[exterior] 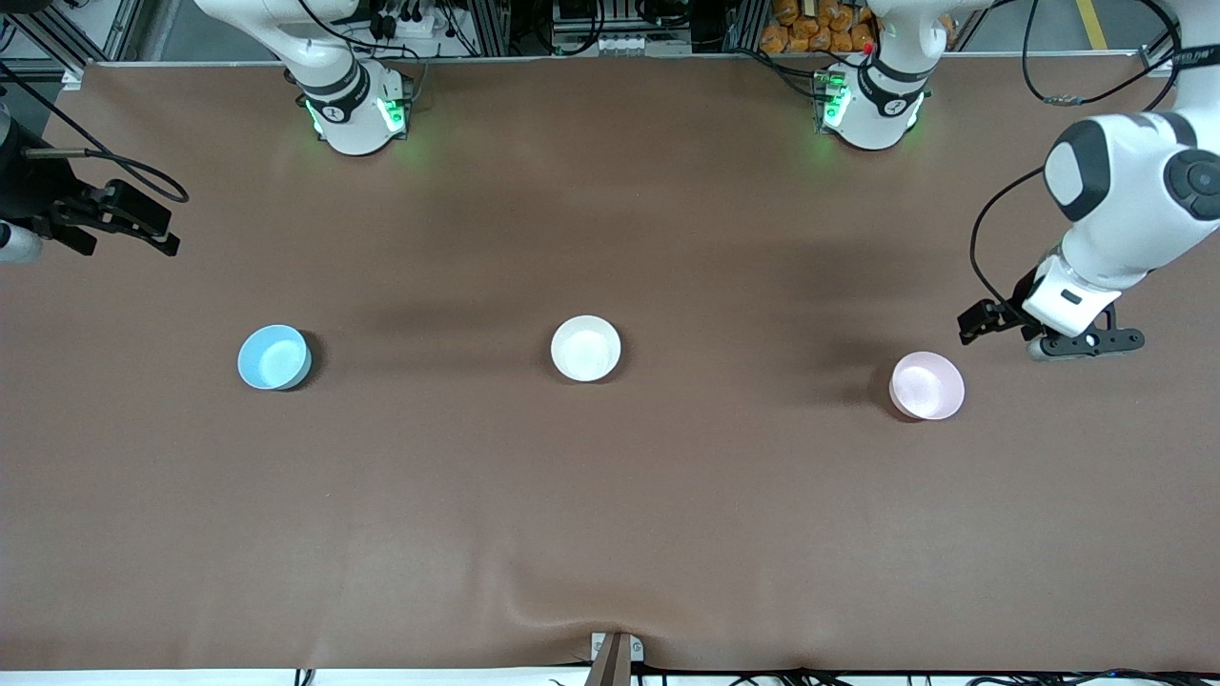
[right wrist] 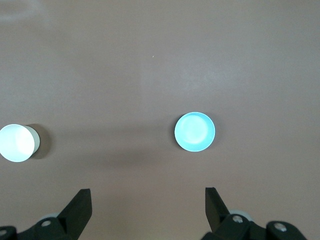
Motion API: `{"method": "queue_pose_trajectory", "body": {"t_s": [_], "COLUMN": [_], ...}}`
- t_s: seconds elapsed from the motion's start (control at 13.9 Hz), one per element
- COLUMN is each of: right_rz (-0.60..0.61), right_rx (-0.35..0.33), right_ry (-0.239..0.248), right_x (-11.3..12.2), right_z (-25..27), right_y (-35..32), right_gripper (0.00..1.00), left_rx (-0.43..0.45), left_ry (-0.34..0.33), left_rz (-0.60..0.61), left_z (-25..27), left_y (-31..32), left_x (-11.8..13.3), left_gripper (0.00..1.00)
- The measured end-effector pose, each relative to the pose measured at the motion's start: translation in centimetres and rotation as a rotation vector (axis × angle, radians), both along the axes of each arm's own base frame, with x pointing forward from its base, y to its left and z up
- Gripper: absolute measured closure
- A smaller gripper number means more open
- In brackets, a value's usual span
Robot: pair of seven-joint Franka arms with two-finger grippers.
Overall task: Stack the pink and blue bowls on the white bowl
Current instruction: 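Reach the left gripper down to the pink bowl rim and grasp it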
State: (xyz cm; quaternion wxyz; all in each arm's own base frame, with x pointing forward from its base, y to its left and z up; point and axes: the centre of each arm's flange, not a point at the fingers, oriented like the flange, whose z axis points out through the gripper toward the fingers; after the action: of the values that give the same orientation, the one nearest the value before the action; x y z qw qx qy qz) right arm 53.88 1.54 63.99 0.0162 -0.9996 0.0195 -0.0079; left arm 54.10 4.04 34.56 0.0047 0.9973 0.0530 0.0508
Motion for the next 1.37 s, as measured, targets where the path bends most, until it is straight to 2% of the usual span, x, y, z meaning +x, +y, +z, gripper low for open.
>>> {"method": "queue_pose_trajectory", "body": {"t_s": [0.43,0.72,0.79,0.86,0.94,1.01,1.08,1.22,1.3,1.37], "right_rz": [0.0,0.0,0.0,0.0,0.0,0.0,0.0,0.0,0.0,0.0], "right_rx": [0.0,0.0,0.0,0.0,0.0,0.0,0.0,0.0,0.0,0.0], "right_ry": [0.0,0.0,0.0,0.0,-0.001,-0.001,-0.001,-0.001,-0.002,-0.003], "right_x": [0.0,0.0,0.0,0.0,0.0,0.0,0.0,0.0,0.0,0.0], "right_z": [0.0,0.0,0.0,0.0,0.0,0.0,0.0,0.0,0.0,0.0], "right_y": [0.0,0.0,0.0,0.0,0.0,0.0,0.0,0.0,0.0,0.0], "right_gripper": [0.0,0.0,0.0,0.0,0.0,0.0,0.0,0.0,0.0,0.0], "left_rx": [-0.019,-0.027,-0.027,-0.028,-0.029,-0.03,-0.03,-0.031,-0.032,-0.032], "left_ry": [0.008,0.017,0.017,0.017,0.02,0.023,0.026,0.031,0.033,0.035], "left_rz": [0.027,0.029,0.029,0.029,0.029,0.03,0.031,0.032,0.032,0.033], "left_z": [-8.0,-11.2,-11.5,-11.7,-12.0,-12.2,-12.5,-12.8,-12.9,-13.0], "left_y": [1.7,1.6,1.6,1.6,1.6,1.7,1.7,1.8,1.8,1.8], "left_x": [0.9,1.0,1.0,1.0,1.0,0.9,0.9,0.8,0.8,0.8], "left_gripper": [0.03,0.16,0.16,0.22,0.22,0.28,0.28,0.46,0.46,0.52]}}
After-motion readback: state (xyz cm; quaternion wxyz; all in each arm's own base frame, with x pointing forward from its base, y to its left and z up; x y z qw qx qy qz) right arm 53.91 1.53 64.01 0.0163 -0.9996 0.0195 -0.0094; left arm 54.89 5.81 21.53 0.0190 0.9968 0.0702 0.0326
